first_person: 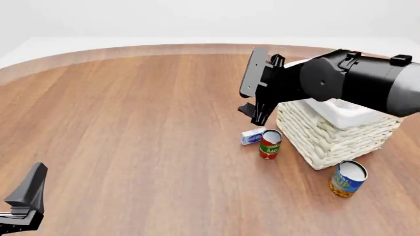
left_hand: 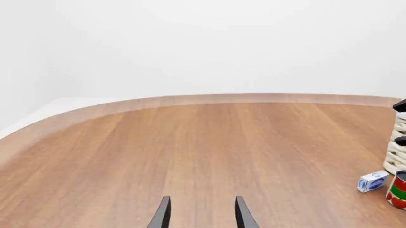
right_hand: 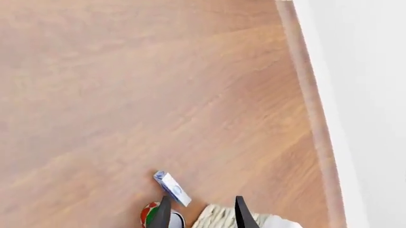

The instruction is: Pick up the alphabet soup and the cream cheese box, and put them in the basket.

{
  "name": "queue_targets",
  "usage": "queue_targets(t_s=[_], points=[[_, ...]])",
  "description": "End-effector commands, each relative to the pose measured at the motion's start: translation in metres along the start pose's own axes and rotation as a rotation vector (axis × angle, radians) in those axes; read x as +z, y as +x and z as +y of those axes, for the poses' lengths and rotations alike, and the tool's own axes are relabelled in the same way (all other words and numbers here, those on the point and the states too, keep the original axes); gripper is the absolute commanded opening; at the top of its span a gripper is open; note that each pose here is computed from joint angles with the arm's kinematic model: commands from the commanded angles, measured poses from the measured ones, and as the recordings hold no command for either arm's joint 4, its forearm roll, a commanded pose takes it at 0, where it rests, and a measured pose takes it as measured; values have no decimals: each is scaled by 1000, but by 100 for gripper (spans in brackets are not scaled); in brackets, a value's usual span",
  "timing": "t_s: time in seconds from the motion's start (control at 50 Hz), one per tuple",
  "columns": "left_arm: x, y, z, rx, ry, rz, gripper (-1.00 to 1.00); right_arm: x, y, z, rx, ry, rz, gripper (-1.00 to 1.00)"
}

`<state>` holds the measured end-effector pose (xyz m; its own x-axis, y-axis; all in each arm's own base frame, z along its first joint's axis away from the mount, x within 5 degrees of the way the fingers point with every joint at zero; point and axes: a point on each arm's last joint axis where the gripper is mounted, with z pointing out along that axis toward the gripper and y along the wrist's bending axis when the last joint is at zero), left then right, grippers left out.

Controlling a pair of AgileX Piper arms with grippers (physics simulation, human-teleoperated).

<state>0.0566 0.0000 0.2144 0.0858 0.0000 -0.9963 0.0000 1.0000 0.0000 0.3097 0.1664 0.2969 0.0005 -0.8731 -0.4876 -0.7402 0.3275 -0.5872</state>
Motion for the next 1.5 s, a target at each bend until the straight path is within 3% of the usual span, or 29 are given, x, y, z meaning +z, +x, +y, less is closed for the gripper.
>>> queue_targets(t_s=[0.02, 0.5, 0.72, 1.3, 1.5], points=[[0, 0, 0, 0, 0, 0, 100, 42, 9, 4, -155, -154, 118, 100], [0, 0, 0, 0, 0, 0, 100, 48, 2, 8, -181, -191, 124, 100], [0, 0, 0, 0, 0, 0, 100, 52, -3, 28, -203, -242, 126, 100], [0, 0, 0, 0, 0, 0, 100, 46, -3, 26, -207, -235, 122, 100], [0, 0, 0, 0, 0, 0, 100, 56, 5, 22, -213, -239, 140, 100]])
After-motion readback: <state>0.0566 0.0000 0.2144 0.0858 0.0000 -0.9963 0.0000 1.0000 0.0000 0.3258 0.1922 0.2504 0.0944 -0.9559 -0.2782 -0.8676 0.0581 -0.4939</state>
